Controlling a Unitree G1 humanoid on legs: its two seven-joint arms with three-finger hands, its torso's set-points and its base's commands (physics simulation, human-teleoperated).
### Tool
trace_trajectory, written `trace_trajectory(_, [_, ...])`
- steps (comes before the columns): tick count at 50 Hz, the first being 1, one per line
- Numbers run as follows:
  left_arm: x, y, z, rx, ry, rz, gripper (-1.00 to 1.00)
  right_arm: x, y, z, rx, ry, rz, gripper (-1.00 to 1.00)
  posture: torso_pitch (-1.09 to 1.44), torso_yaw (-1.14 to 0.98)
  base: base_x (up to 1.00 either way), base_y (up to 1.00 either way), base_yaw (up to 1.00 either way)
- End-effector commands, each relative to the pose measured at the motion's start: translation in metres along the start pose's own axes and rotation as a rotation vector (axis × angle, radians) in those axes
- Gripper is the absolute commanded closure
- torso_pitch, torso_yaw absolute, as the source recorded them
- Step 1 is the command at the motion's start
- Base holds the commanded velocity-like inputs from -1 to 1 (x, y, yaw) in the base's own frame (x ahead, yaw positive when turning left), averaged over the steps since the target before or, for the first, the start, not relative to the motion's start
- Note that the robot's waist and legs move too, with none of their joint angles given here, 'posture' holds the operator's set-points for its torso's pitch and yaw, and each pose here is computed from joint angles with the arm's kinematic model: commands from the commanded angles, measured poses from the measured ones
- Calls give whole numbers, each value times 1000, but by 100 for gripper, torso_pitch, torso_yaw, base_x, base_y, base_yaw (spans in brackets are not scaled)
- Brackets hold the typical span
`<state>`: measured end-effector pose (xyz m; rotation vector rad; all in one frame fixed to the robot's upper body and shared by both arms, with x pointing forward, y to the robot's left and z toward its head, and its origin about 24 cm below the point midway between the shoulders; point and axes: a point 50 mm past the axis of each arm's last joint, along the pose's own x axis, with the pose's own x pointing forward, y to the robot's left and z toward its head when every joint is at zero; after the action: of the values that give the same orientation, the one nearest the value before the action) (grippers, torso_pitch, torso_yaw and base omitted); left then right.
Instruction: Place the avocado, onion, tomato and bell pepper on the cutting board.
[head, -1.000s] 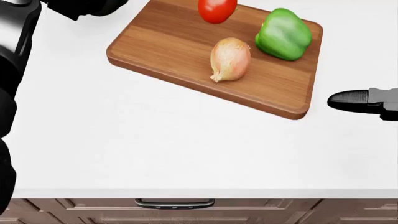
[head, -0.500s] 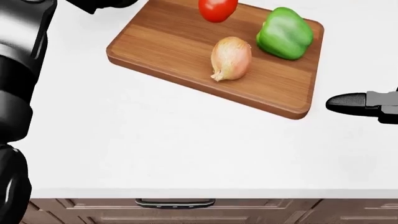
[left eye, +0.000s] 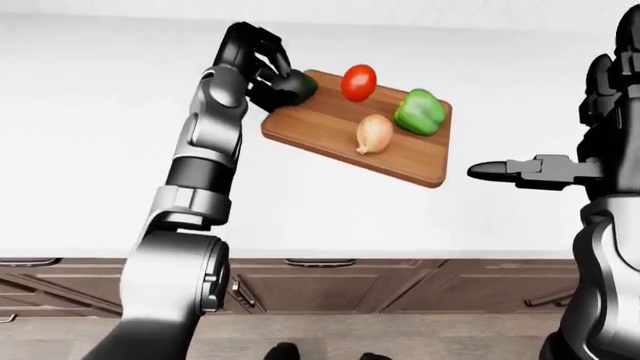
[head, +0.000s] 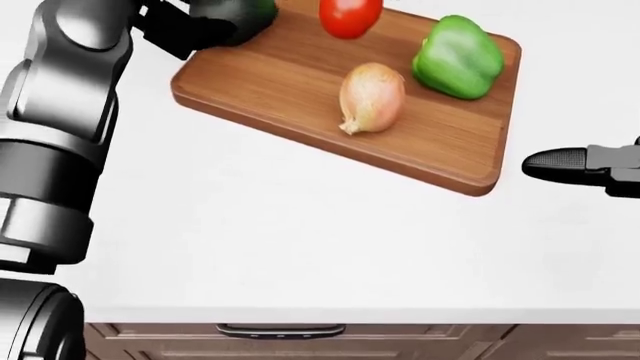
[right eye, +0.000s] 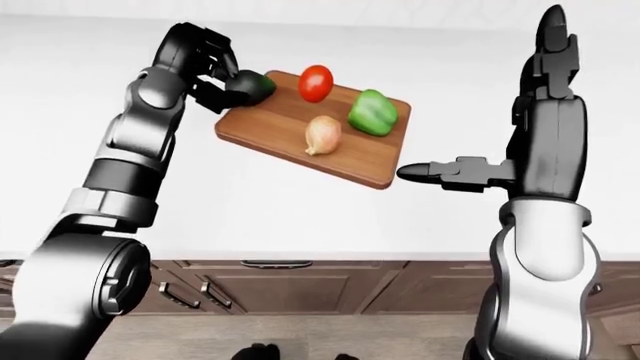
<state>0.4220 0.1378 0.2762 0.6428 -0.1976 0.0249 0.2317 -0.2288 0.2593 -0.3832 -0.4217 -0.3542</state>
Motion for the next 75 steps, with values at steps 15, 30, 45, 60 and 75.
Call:
trace_trajectory(15, [-10, -2, 25, 15, -102, 21, 83, -2, -3, 8, -10, -66, -26, -100, 34, 0, 0, 0, 0])
trace_trajectory(30, [-22, -1, 36, 35, -127, 29, 75, -3, -2, 7, -9, -64, -25, -100, 34, 0, 0, 0, 0])
trace_trajectory(45, [-23, 2, 38, 39, -129, 36, 13, -1, -2, 7, -7, -65, -23, -100, 34, 0, 0, 0, 0])
trace_trajectory(60, [-24, -2, 35, 42, -120, 26, -36, -3, -2, 5, -7, -61, -24, -100, 34, 0, 0, 0, 0])
trace_trajectory(75, [-28, 3, 38, 45, -121, 37, -87, -3, -2, 4, -6, -59, -25, -100, 34, 0, 0, 0, 0])
